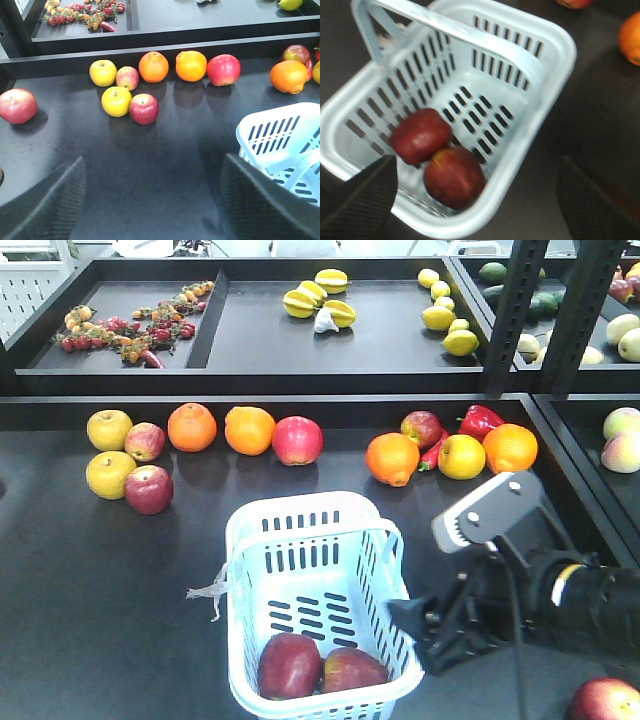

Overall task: Pick three apples into basket with both arms
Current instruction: 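Move the right gripper away and grasp the third red apple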

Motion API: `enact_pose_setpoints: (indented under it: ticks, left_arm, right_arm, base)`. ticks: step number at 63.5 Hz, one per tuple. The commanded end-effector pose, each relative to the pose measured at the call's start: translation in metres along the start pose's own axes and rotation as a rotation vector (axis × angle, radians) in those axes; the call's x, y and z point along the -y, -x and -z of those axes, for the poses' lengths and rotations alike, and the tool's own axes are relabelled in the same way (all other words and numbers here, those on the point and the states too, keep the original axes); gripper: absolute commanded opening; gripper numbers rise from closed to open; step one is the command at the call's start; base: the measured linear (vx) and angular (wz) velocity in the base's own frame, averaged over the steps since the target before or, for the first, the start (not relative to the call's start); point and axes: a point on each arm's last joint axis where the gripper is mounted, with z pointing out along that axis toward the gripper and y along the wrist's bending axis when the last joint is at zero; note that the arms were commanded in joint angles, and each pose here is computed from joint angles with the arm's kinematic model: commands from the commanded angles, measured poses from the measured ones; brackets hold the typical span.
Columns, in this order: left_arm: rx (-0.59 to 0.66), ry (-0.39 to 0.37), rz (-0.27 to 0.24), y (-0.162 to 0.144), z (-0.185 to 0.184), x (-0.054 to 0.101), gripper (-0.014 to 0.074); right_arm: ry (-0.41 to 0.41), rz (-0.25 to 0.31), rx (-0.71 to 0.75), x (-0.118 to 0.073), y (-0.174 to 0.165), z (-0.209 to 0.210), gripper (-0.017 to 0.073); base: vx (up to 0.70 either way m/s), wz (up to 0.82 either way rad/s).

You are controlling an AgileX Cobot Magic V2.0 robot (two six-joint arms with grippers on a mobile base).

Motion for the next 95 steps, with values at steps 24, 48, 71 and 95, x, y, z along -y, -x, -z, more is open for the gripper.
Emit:
enact_pose_setpoints:
  ticks: [24, 48, 71, 95]
  left_arm:
    - [0.089, -0.015, 0.004, 0.013, 0.007, 0.0, 0.0544]
    - [0.089, -0.015, 0.004, 0.013, 0.007, 0.0, 0.0544]
    - [0.089, -0.015, 0.004, 0.013, 0.007, 0.0, 0.0544]
    - [0.089, -0.015, 0.004, 0.013, 0.007, 0.0, 0.0544]
  right_arm:
    - [-0.305, -0.12, -0.183, 0.044, -0.018, 0.017, 0.0601]
    - [-0.468, -0.329, -0.307, 0.086, -0.047, 0.035, 0.0596]
    - [-0.583, -0.49, -0.371, 0.116, -0.069, 0.054, 0.0595]
    - [-0.526, -0.507, -0.513, 0.129, -0.084, 0.019, 0.0595]
  base:
    - [0.0, 0.0]
    - [0.0, 0.0]
    - [0.0, 0.0]
    - [0.0, 0.0]
